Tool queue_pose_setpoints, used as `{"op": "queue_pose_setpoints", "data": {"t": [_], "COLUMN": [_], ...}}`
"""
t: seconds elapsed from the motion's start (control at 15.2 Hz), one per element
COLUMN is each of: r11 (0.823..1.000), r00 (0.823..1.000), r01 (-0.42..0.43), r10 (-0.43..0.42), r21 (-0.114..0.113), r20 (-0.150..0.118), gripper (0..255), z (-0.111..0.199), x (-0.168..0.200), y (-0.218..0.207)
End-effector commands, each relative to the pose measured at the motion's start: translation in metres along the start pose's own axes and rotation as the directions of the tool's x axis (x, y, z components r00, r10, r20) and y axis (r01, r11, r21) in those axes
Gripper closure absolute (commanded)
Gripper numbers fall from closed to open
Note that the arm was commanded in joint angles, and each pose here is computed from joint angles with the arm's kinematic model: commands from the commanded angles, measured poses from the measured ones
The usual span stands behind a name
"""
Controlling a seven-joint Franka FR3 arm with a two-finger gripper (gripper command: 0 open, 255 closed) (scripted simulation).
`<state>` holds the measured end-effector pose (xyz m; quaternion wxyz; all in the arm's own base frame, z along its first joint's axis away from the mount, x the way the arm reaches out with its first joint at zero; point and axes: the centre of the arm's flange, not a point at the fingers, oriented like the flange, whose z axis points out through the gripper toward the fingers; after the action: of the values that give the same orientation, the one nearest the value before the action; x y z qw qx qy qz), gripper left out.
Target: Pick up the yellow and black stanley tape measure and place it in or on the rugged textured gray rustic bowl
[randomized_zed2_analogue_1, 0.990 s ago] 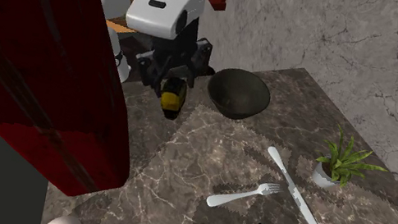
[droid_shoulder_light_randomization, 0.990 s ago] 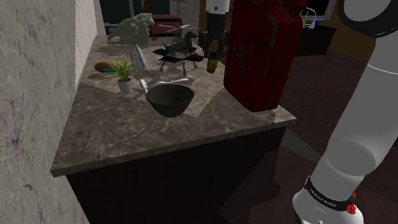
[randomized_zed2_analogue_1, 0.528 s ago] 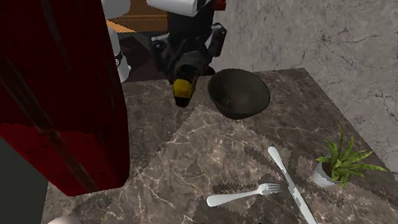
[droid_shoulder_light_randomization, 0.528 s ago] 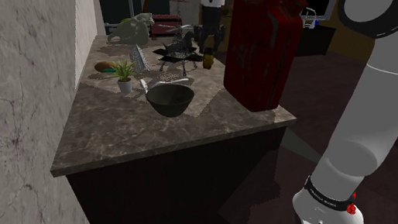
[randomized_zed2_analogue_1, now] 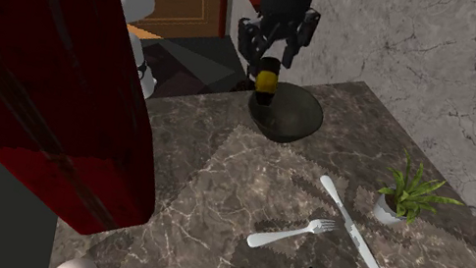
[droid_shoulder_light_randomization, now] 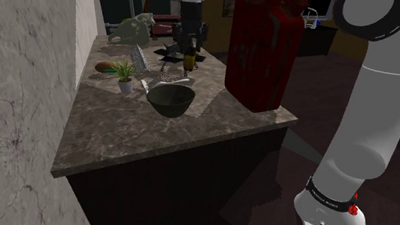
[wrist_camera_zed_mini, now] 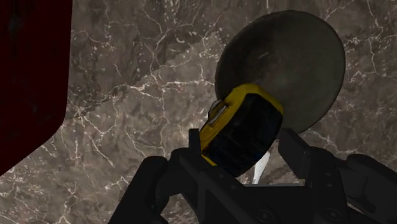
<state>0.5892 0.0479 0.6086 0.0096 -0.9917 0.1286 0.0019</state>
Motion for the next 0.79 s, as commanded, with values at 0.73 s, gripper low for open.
{"op": "queue_pose_setpoints", "data": {"t": [0.73], "r11": [1.000], "r00": [1.000], "r01": [-0.001], "r10": [0.001], "r21": [0.000], "r20": [0.000], "gripper": [255], "z": [0.021], "x": [-0.012], "y": [-0.095]}}
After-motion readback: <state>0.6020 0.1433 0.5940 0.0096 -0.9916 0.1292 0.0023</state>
